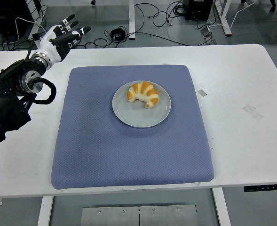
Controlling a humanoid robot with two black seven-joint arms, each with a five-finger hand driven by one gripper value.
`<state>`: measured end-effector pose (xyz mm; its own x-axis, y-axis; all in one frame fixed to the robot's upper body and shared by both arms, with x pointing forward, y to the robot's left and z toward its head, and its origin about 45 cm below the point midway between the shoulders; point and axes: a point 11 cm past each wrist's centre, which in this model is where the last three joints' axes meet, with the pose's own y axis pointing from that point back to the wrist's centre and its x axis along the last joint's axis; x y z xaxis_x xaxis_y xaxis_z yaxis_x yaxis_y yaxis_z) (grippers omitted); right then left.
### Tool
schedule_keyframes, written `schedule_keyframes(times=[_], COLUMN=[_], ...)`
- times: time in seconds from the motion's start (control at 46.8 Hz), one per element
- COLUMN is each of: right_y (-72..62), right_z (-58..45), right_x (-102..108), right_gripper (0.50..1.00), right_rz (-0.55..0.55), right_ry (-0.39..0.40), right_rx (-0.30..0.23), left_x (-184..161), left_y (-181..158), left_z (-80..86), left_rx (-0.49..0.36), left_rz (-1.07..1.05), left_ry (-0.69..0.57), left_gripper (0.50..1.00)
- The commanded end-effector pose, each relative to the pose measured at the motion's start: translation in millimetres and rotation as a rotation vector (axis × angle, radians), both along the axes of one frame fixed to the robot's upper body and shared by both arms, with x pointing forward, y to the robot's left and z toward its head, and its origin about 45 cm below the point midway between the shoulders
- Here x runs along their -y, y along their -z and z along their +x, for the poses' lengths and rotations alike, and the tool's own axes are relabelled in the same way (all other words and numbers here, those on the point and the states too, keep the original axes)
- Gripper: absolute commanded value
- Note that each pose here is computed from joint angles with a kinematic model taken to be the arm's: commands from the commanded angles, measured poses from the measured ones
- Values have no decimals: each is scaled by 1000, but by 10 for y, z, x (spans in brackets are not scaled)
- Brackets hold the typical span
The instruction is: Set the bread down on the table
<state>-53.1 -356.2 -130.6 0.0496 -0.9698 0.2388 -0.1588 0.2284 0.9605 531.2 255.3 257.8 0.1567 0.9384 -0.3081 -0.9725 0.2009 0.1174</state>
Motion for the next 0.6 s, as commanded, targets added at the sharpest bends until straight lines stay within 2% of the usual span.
schedule_keyframes(times=[0.0,0.235,0.47,0.577], right_y=[0,0,0,0], right_z=[-1,-1,-1,-1], right_x=[0,0,0,0], right_gripper=[1000,1000,1000,1000], right_rz=[0,0,0,0], right_ry=[0,0,0,0], right_rx=[0,0,0,0], left_x=[52,362,533,622], left_y=[-38,-230,-472,-459], left_z=[12,16,-108,-156], left_rx=[3,43,119,113], left_rz=[16,285,562,670], left_ry=[18,167,295,358], left_gripper=[978,975,968,968])
